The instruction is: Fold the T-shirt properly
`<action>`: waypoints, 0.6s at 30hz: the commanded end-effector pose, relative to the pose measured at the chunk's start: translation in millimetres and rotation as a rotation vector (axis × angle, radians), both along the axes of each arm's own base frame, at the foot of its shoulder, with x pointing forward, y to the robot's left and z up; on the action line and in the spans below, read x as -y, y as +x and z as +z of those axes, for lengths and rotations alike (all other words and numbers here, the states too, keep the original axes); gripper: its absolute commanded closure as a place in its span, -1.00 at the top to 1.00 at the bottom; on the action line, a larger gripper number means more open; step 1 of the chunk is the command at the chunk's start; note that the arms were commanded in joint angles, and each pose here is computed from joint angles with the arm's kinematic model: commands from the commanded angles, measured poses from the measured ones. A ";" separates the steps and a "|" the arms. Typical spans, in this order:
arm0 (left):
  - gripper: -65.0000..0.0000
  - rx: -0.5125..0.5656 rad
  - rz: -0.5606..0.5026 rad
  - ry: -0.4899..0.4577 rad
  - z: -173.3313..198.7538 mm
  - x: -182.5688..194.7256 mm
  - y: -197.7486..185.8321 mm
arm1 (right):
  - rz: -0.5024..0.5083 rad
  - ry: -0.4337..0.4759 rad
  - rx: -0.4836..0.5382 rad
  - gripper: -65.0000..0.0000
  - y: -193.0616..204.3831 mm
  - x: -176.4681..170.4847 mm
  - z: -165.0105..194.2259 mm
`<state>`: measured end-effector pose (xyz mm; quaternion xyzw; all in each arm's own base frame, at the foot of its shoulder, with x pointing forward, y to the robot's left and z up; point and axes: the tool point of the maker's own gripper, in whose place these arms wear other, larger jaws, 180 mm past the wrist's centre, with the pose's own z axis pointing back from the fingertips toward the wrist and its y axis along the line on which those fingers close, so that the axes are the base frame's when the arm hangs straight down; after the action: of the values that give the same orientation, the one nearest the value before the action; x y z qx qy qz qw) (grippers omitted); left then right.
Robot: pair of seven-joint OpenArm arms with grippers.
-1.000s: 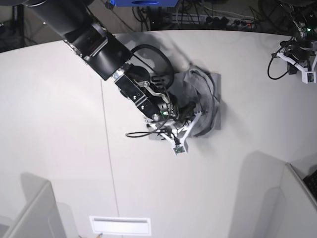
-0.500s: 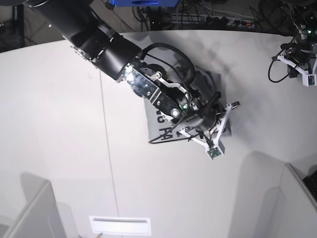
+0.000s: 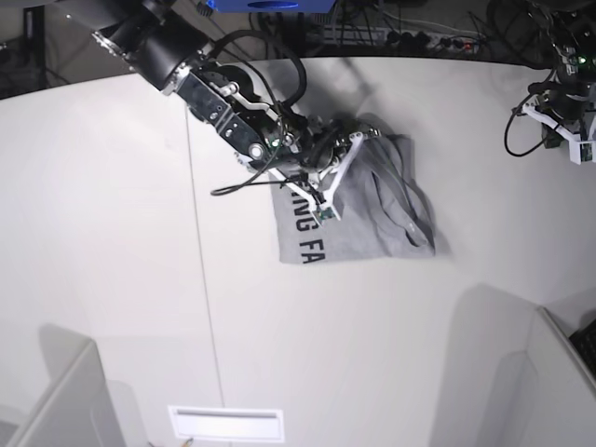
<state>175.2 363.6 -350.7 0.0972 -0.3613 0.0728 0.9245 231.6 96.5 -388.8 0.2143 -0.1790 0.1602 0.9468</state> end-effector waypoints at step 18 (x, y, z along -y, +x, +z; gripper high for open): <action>-1.00 0.052 -0.024 0.033 18.2 -1.1 10.3 | 0.302 0.037 0.139 -1.00 -25.4 -113.0 12.8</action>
<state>179.3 361.6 -345.1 0.0979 -0.3697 0.0671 0.9215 193.9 200.1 -393.0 0.2337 -0.1833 0.3105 0.9030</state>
